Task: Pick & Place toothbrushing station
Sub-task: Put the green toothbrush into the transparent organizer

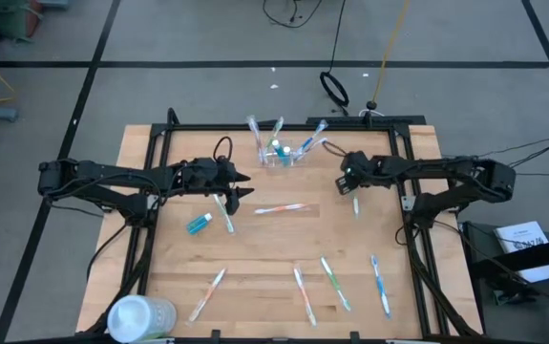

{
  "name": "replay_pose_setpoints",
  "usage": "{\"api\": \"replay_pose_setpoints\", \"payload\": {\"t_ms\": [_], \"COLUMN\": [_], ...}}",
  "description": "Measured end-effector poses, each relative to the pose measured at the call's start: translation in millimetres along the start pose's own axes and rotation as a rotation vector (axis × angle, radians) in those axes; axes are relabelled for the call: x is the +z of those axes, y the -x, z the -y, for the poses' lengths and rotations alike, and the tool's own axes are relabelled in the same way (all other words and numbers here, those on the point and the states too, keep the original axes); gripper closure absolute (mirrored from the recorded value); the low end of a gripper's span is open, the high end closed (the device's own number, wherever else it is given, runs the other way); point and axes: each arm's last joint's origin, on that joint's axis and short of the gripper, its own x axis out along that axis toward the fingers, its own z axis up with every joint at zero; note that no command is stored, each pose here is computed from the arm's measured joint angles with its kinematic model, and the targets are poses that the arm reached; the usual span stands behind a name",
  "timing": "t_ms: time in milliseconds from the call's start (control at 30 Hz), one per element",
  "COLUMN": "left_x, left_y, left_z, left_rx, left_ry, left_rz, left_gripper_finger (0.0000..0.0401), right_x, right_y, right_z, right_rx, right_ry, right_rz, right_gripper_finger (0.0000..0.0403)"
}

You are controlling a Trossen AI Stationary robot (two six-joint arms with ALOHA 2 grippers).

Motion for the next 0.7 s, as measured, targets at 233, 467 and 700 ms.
{"api": "replay_pose_setpoints", "payload": {"t_ms": [233, 467, 700], "left_x": [0.0, 0.2, 0.2], "left_y": [0.0, 0.0, 0.0], "left_z": [0.0, 0.0, 0.0], "left_rx": [0.0, 0.0, 0.0], "left_ry": [-0.003, -0.001, -0.002], "left_rz": [0.001, 0.002, 0.002], "left_gripper_finger": [0.0199, 0.0199, 0.0199], "right_x": [-6.0, -13.1, -8.9], "right_y": [-11.6, -12.2, -6.2], "right_z": [9.8, 6.9, -16.3], "right_rx": [0.041, 0.048, 0.278], "right_ry": [0.067, 0.133, 0.198], "right_rz": [-0.002, -0.005, 0.091], "right_gripper_finger": [0.0243, 0.0311, 0.0393]}}
